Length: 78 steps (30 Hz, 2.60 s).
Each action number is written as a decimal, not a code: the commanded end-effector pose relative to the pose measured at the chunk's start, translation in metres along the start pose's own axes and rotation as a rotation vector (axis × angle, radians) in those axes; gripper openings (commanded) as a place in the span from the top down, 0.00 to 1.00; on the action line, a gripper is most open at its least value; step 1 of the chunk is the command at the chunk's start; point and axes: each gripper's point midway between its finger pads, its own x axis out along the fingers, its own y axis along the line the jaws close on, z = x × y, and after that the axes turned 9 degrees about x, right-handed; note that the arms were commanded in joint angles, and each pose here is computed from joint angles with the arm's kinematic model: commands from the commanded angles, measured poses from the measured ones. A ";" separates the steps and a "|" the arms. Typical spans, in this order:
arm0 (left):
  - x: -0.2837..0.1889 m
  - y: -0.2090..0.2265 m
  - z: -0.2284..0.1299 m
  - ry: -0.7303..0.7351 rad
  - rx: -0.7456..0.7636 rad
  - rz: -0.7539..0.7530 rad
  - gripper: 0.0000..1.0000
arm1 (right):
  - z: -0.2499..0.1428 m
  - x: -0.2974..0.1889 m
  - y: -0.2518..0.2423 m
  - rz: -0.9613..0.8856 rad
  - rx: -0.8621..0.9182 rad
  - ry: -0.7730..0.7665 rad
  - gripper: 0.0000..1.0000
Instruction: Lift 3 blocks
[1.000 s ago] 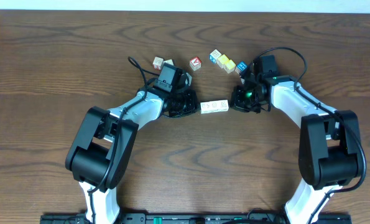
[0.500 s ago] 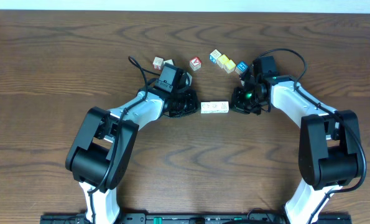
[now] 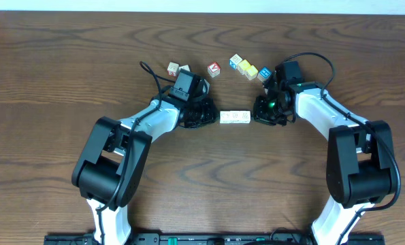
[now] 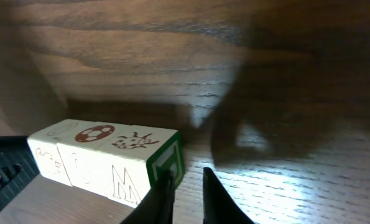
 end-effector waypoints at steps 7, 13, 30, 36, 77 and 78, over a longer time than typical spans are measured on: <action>0.004 0.017 -0.016 0.044 0.032 0.102 0.74 | -0.010 0.002 -0.002 0.013 0.016 0.065 0.77; -0.015 0.031 -0.006 0.016 0.032 0.144 0.71 | 0.001 -0.015 -0.025 -0.051 0.051 0.054 0.56; -0.182 0.052 0.031 -0.247 0.048 0.338 0.69 | 0.024 -0.137 -0.026 -0.155 0.034 -0.041 0.01; -0.252 0.047 0.018 -0.361 0.004 0.364 0.34 | -0.012 -0.190 -0.017 -0.212 -0.017 -0.112 0.01; -0.273 0.047 -0.003 -0.358 -0.030 0.385 0.24 | -0.119 -0.232 -0.002 -0.254 -0.188 -0.168 0.01; -0.273 0.047 -0.003 -0.358 -0.030 0.385 0.24 | -0.118 -0.234 -0.003 -0.264 -0.189 -0.180 0.01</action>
